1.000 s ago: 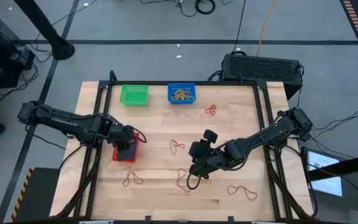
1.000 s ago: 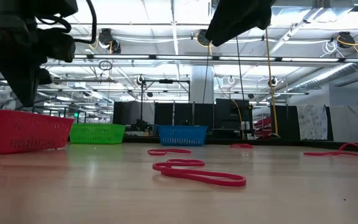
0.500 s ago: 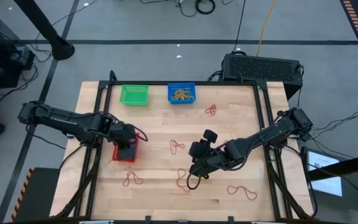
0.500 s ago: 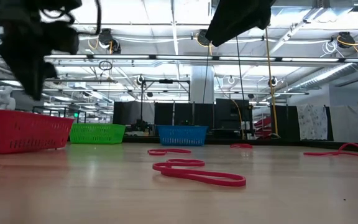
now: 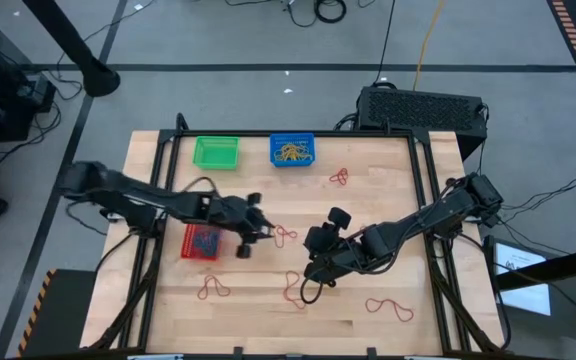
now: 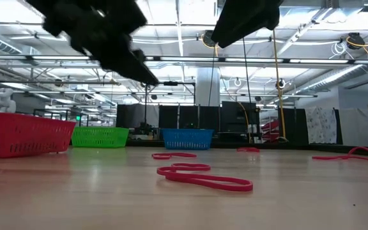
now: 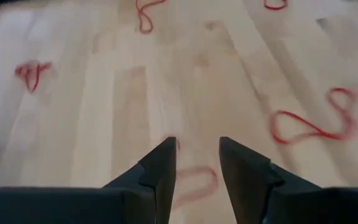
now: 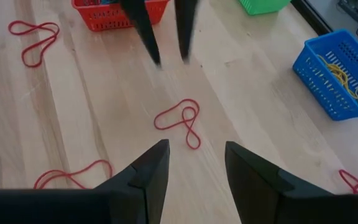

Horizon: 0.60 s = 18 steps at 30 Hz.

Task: Sort rubber bands into baskets
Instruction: Put the red rubber band into the green bin

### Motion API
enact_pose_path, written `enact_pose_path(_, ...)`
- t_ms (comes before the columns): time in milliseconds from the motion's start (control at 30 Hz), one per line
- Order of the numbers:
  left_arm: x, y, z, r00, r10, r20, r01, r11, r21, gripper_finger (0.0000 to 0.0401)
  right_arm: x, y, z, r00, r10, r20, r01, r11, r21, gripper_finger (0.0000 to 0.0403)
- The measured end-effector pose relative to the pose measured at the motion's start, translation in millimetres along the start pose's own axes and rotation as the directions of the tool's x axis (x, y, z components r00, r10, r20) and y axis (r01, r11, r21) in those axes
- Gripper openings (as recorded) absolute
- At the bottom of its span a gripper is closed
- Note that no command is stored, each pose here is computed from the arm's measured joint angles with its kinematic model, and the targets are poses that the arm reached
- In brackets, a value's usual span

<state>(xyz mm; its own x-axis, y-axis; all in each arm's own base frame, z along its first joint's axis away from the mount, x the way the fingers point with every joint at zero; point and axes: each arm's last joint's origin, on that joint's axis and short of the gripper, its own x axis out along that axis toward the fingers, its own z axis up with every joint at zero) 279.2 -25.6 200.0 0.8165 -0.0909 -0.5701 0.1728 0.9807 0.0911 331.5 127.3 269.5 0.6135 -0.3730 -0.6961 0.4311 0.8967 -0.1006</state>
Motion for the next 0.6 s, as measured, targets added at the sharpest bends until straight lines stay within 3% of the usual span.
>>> enact_pose_path(167, 46.6, 5.5, -12.6, 1.0, 0.01, -0.026, -0.008, 0.997, 0.08, 0.013, 0.0, -0.1, -0.2, 1.0, 0.0, -0.002, 0.0, 1.0, -0.002, 0.0148)
enact_pose_path(367, 82.5, 18.5, -19.4, 0.995, 0.028, -0.094, -0.023, 0.998, 0.058, 0.013, 2.0, -0.9, -3.8, 1.0, -0.009, -0.014, 0.009, 1.0, -0.012, 0.0148)
enact_pose_path(600, 100.1, 29.1, -38.1, 0.981, 0.016, -0.193, -0.02, 1.0, -0.021, 0.013, 9.6, -3.3, -16.3, 0.998, -0.032, -0.045, 0.03, 0.999, -0.04, 0.0148)
